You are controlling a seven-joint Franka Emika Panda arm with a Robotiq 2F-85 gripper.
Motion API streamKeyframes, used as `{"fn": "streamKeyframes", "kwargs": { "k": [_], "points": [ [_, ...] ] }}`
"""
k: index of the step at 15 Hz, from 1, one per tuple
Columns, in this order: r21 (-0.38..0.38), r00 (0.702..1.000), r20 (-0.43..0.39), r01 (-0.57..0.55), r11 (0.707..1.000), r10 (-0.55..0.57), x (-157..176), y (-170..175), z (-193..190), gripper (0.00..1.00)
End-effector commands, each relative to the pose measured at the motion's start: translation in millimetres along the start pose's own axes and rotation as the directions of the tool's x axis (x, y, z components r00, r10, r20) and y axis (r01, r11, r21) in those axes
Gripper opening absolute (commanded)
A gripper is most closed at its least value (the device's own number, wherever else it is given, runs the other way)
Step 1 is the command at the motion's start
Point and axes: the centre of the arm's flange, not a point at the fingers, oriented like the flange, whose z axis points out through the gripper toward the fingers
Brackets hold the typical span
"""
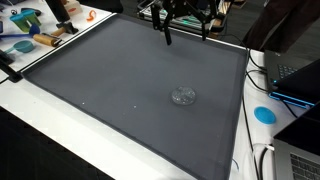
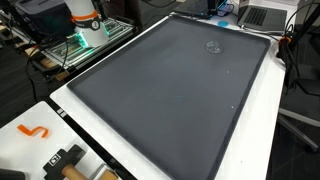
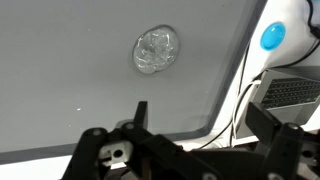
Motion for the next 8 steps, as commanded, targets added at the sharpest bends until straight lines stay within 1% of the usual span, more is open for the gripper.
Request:
{"fn": "streamKeyframes", "kwargs": {
  "k": [1, 5, 8],
  "points": [
    [-0.087, 0.998, 0.021, -0.061, 0.994, 0.063, 21.1, -27.4, 10.6, 1.0],
    [-0.21, 0.994, 0.04, -0.095, 0.973, 0.106, 34.7, -56.5, 28.6, 1.0],
    [-0.277, 0.993, 0.07, -0.076, 0.958, 0.099, 39.5, -76.5, 42.8, 1.0]
  ]
}}
